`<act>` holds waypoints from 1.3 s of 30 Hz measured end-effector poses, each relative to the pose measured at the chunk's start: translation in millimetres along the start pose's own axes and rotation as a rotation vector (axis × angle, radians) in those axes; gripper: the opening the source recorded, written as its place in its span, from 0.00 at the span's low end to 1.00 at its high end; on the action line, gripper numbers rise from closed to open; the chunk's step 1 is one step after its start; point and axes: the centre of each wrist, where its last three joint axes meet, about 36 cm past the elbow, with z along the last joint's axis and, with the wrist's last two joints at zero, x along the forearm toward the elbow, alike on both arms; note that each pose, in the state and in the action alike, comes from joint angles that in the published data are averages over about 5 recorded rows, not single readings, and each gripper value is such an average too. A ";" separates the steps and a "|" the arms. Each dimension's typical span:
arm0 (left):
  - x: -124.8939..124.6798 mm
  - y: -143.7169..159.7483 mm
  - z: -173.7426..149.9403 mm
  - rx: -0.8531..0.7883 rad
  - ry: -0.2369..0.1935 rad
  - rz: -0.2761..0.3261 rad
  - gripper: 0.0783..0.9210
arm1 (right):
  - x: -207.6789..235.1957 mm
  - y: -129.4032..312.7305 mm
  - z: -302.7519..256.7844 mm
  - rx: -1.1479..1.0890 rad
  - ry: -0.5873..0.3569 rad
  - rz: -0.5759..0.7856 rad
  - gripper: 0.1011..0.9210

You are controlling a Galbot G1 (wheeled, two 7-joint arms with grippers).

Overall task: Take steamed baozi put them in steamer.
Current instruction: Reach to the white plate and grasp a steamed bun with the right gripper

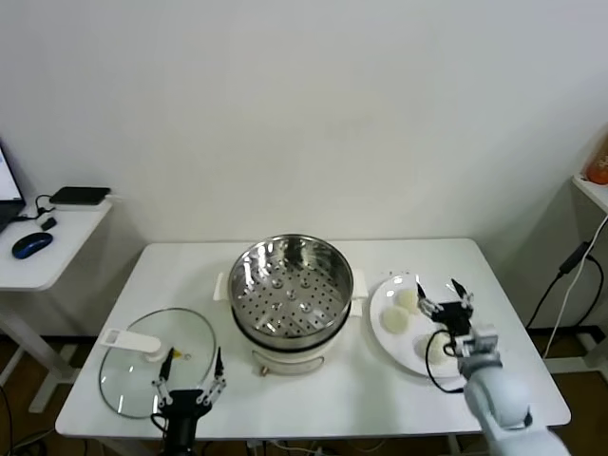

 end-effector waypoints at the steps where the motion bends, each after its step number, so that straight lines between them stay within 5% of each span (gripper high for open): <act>1: 0.1 0.1 0.0 -0.001 -0.001 0.001 0.88 | -2.7 -6.2 -7.2 0.043 0.016 -0.027 0.88; 17: 6.8 -7.0 -0.9 -0.029 -0.028 0.065 0.88 | -42.3 -88.4 -82.6 0.604 0.272 -0.430 0.88; 39: 7.9 -7.4 9.5 -0.084 -0.056 0.142 0.88 | -123.2 -118.1 -134.9 0.860 0.540 -0.839 0.88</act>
